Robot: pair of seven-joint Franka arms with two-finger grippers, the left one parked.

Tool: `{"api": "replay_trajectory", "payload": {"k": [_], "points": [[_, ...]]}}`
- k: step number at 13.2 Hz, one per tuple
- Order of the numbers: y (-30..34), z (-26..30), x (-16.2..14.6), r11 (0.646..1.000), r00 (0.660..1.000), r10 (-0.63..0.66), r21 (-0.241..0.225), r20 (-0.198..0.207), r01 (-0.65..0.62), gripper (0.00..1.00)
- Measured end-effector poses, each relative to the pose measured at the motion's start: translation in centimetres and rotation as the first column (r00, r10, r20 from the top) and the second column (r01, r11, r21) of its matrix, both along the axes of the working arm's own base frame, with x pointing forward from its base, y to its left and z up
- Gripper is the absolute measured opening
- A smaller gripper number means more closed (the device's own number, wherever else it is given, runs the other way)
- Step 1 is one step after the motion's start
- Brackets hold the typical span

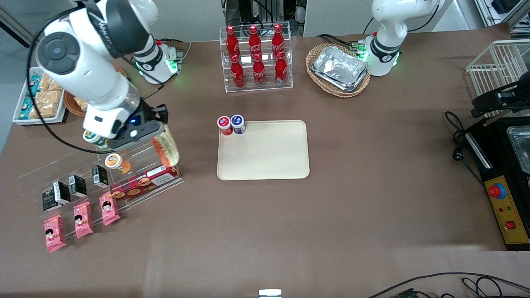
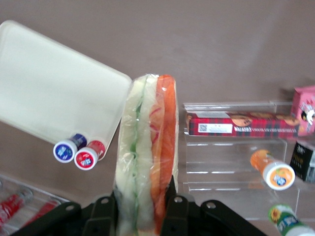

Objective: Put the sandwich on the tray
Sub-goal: 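Lift the sandwich out of the rack with the right gripper, then carry the sandwich over the cream tray with the right gripper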

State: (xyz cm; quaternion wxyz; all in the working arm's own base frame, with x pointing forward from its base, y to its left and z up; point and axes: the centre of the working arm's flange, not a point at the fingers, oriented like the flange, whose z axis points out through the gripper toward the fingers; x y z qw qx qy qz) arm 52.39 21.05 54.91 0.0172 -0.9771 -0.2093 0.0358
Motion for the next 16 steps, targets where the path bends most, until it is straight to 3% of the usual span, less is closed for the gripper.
{"api": "replay_trajectory", "payload": {"k": [3, 6, 10, 16], "points": [[3.9, -1.1, -1.3, 0.978, 0.978, 0.207, -0.016, -0.01, -0.207, 0.35], [7.6, -3.0, -1.8, 0.914, 0.914, 0.405, 0.006, -0.007, -0.405, 0.35], [11.8, -5.1, -3.1, 0.852, 0.852, 0.523, 0.022, -0.01, -0.523, 0.35], [22.7, -10.6, -8.4, 0.716, 0.717, 0.697, 0.026, 0.009, -0.697, 0.35]]}}
